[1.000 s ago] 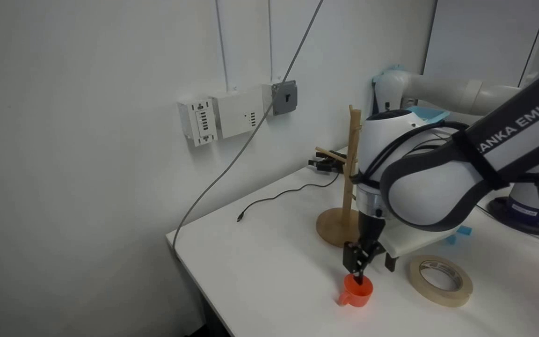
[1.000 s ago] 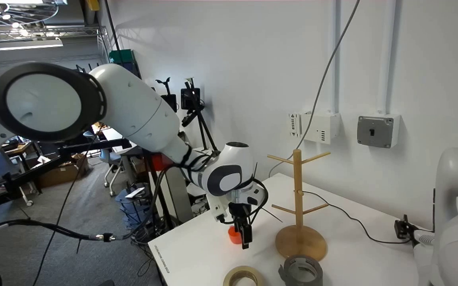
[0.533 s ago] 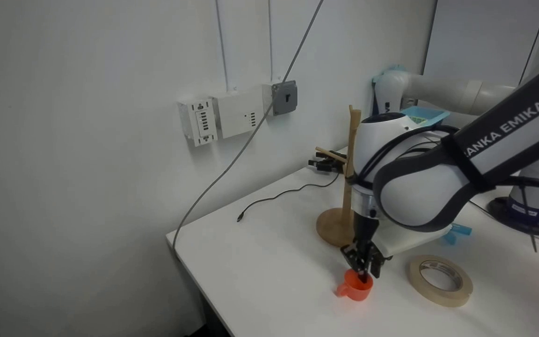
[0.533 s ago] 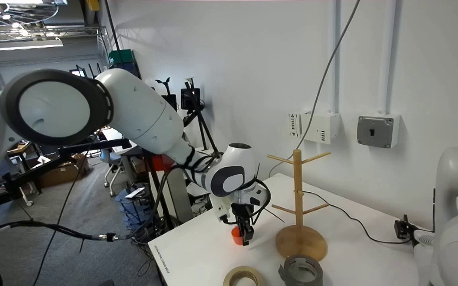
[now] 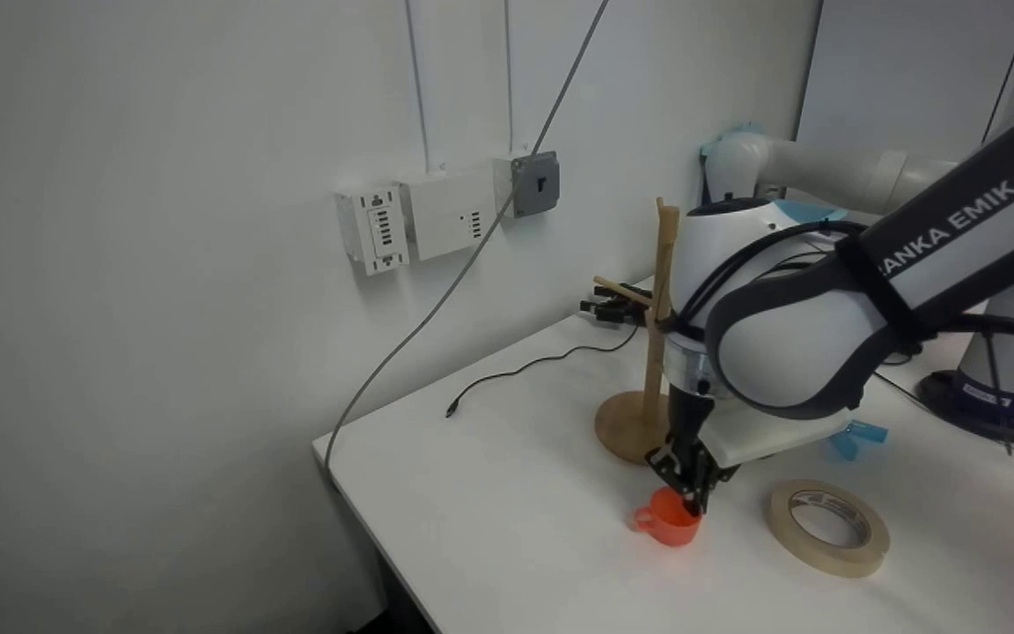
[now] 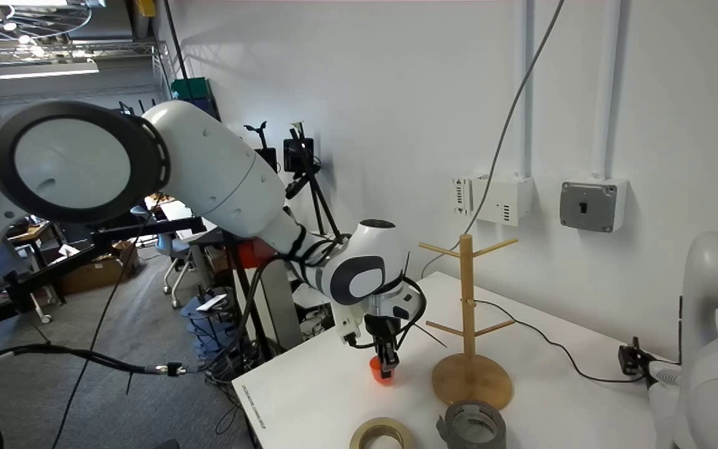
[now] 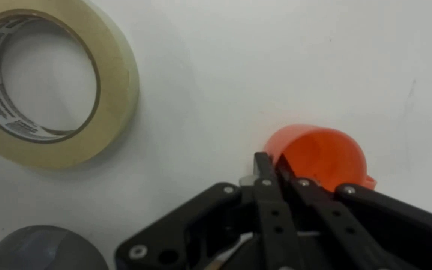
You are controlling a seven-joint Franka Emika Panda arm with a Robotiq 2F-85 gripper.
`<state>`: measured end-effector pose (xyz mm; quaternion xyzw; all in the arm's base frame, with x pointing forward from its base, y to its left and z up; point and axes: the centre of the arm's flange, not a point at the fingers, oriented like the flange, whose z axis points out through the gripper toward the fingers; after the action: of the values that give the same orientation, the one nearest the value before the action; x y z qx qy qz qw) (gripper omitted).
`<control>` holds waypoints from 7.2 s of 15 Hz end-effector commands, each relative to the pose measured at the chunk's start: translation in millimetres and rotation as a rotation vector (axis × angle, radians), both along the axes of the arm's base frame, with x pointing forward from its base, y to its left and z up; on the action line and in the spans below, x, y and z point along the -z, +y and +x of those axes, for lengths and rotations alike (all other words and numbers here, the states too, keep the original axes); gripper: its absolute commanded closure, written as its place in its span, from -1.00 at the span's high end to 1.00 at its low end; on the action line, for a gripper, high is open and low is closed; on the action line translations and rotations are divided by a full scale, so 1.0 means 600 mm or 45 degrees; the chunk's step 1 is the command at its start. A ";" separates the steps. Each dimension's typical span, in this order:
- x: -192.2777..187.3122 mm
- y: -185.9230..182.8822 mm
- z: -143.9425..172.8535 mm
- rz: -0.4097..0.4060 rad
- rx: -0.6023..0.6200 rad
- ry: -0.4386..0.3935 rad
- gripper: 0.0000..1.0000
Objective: Hang the orange cup on the stand
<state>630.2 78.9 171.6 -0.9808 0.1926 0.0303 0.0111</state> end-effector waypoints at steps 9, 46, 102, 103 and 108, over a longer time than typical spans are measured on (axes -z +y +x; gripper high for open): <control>-0.107 -0.012 -0.078 -0.103 0.039 -0.007 -0.90; -0.358 -0.225 -0.176 0.102 -0.220 -0.030 -0.98; -0.501 -0.229 -0.002 0.348 0.188 -0.139 -0.98; -0.502 -0.230 0.001 0.350 0.194 -0.139 -0.98; -0.495 -0.230 0.019 0.354 0.216 -0.127 -0.98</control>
<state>624.9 -56.6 465.4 -0.9561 0.2549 0.0003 0.1448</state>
